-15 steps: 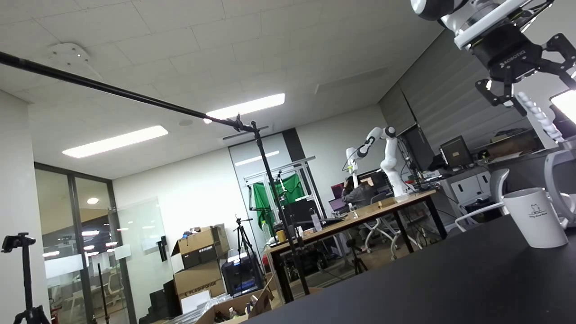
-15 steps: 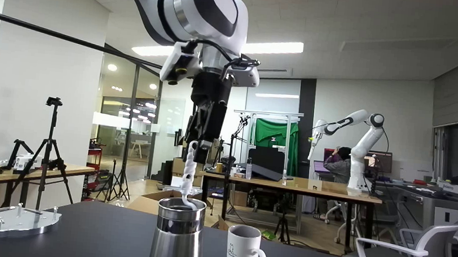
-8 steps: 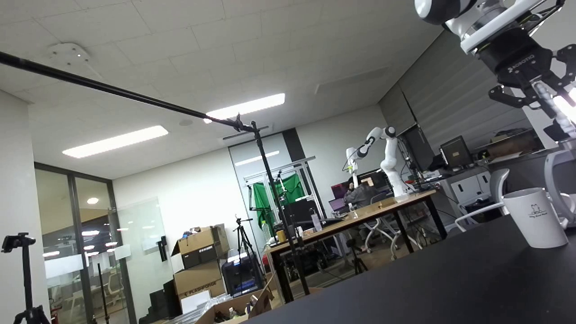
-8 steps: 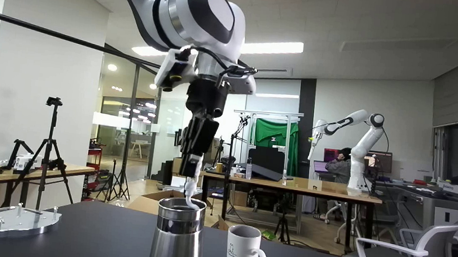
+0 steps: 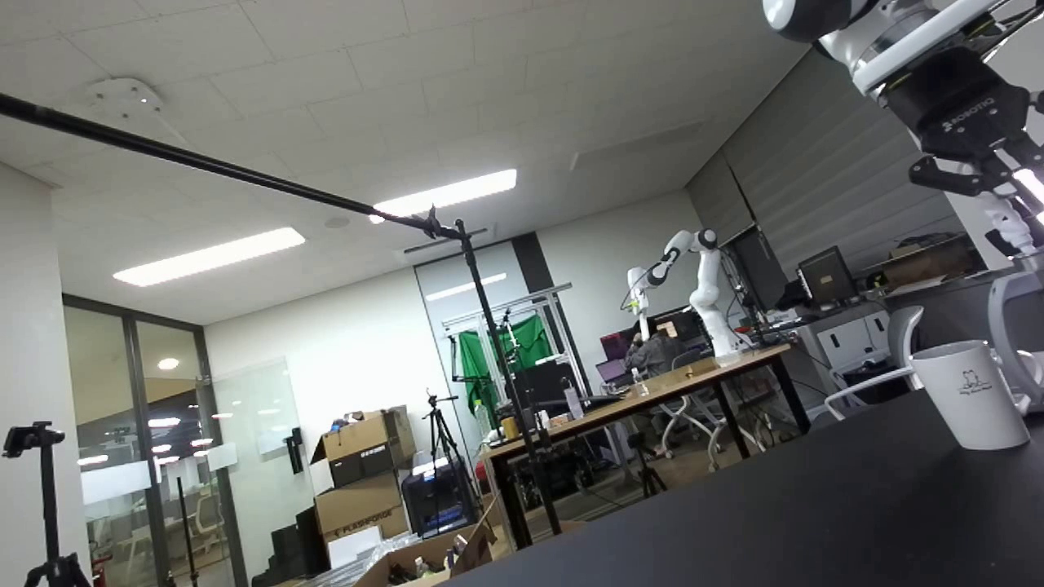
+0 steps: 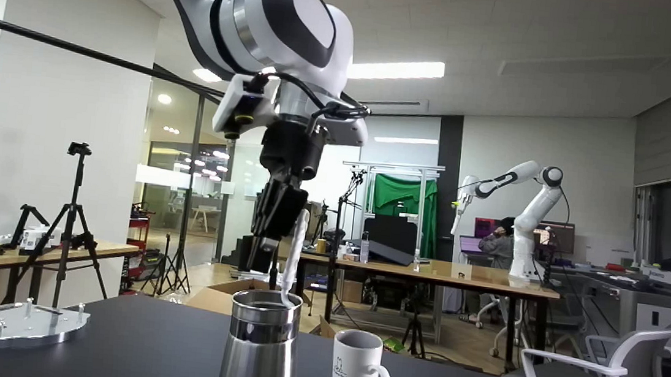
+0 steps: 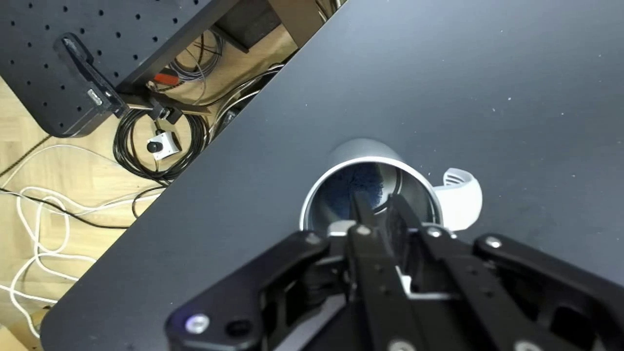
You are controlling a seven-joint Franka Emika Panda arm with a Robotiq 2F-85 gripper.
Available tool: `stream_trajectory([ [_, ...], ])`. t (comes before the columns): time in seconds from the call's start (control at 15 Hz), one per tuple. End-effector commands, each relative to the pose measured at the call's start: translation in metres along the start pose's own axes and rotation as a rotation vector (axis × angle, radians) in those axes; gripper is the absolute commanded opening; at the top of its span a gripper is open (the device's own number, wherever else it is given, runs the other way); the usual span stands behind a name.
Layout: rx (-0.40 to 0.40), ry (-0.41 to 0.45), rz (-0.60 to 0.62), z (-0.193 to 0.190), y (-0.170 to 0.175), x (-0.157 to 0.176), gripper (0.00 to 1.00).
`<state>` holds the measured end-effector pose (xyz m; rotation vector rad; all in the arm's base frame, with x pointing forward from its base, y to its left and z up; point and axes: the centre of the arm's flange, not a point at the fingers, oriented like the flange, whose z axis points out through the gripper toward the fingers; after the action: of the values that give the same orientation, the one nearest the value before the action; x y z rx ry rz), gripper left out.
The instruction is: Move the brush inside the silver flask up and down
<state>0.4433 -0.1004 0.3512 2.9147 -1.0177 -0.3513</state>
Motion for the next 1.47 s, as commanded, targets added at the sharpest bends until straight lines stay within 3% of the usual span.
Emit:
stream_trajectory([
  [0.0,0.007,0.01,-0.025,-0.008,0.011,-0.009,0.46],
  [0.33,0.024,0.0,-0.212,-0.023,0.022,-0.008,0.8],
  [0.53,0.051,0.053,-0.385,-0.032,0.031,-0.003,0.98],
  [1.2,0.188,0.024,-0.988,-0.024,0.042,0.027,1.0],
  [1.4,0.197,-0.012,-1.096,-0.025,0.032,0.033,1.0],
])
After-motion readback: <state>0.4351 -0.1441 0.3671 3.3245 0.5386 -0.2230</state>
